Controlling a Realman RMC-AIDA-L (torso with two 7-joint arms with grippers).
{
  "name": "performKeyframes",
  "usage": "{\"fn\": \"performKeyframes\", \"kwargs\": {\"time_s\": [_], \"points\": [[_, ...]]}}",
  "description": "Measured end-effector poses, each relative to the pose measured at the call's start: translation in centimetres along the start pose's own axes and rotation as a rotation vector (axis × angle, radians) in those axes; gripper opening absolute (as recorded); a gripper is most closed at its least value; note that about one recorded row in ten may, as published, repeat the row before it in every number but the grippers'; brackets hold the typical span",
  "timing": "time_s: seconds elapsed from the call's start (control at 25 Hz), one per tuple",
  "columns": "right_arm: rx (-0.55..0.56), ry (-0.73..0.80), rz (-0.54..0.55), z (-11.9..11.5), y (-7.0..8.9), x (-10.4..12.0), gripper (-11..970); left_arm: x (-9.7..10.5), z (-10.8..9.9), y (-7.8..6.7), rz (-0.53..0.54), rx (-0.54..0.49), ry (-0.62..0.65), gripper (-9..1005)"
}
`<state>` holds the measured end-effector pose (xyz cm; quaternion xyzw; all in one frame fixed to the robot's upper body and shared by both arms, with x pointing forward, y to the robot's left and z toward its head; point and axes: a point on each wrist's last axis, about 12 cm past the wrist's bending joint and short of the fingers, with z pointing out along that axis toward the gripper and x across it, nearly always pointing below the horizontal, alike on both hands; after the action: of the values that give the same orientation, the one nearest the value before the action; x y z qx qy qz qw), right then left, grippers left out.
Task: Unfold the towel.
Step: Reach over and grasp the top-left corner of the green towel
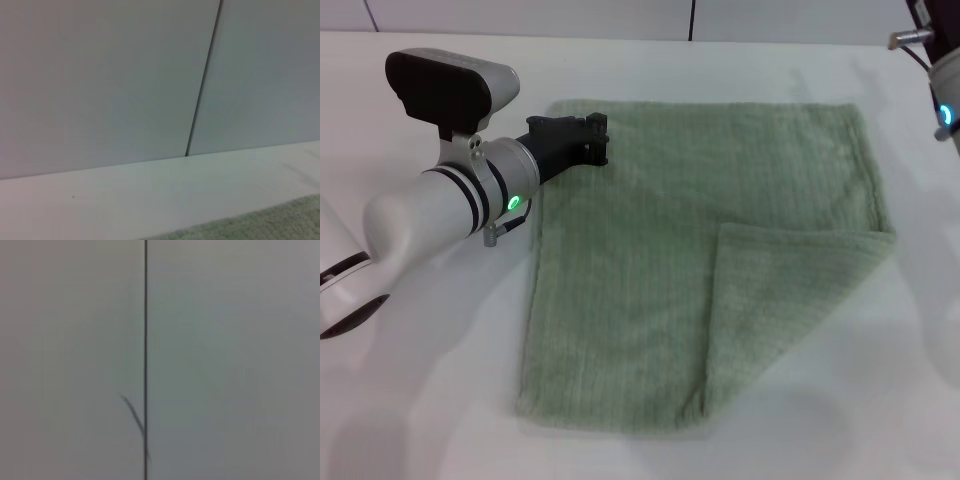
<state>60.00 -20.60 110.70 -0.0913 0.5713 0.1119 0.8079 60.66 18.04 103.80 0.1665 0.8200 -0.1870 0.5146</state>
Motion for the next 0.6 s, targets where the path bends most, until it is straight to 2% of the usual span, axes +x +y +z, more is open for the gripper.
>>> {"fn": "performKeyframes", "kwargs": {"time_s": [0.6], "points": [[-0.05, 0.019, 0.043, 2.6, 2.0, -1.1, 812, 0.0, 0.6, -0.5, 0.035, -0.012, 0.05, 19]]}}
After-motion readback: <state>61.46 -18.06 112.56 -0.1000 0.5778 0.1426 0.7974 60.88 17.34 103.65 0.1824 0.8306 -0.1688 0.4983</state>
